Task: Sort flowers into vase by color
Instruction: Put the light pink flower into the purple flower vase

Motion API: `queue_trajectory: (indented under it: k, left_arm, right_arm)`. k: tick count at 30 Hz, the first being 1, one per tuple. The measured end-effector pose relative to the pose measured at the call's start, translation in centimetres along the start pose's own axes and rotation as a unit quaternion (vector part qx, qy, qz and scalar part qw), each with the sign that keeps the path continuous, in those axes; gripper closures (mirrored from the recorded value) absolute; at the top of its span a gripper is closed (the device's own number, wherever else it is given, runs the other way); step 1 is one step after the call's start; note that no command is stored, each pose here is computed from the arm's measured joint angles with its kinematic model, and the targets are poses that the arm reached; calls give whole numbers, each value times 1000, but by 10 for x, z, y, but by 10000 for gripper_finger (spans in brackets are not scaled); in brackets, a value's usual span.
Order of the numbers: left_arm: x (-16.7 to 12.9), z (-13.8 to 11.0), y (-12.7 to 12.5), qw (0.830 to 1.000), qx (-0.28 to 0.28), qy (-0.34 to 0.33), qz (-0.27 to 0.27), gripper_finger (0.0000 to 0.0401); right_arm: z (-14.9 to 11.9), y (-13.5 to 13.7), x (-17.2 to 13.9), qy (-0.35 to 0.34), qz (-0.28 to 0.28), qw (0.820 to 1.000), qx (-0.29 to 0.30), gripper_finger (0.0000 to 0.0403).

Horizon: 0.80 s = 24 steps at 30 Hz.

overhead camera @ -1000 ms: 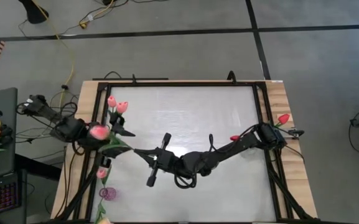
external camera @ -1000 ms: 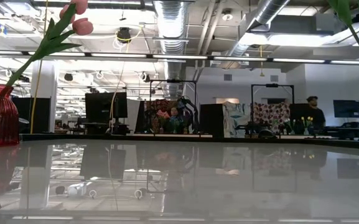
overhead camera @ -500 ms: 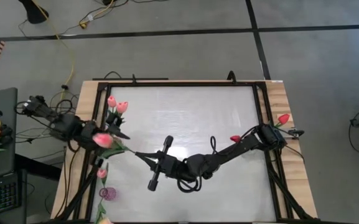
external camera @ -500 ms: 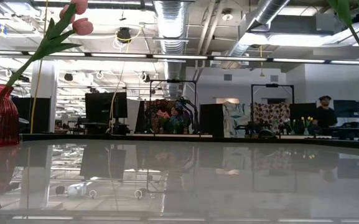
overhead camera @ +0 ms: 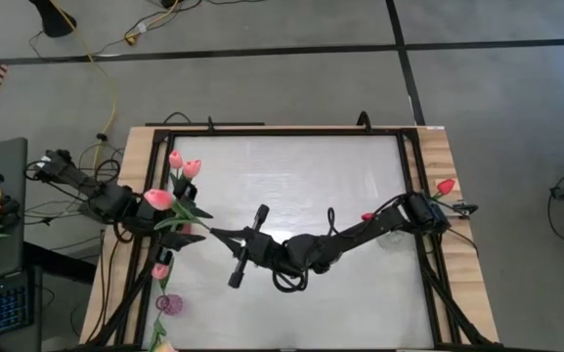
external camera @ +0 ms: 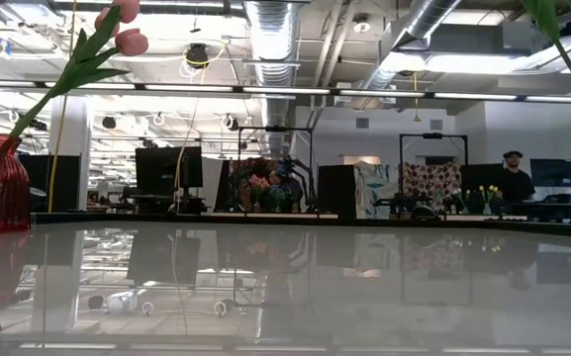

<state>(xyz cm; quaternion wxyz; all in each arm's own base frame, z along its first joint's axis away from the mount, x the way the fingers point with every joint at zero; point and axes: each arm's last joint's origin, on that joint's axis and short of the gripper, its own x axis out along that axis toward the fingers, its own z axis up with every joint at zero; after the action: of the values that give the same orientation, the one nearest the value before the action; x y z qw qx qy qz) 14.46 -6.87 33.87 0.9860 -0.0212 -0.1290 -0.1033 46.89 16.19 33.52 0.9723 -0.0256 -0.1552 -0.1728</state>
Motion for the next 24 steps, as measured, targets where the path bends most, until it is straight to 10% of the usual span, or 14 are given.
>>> queue_trajectory:
  k: [24]
  left_arm:
    - [4, 2, 4, 1000, -4, -18, 20, 231]
  right_arm:
    - [-3, -1, 1, 9, 0, 1000, -12, 386]
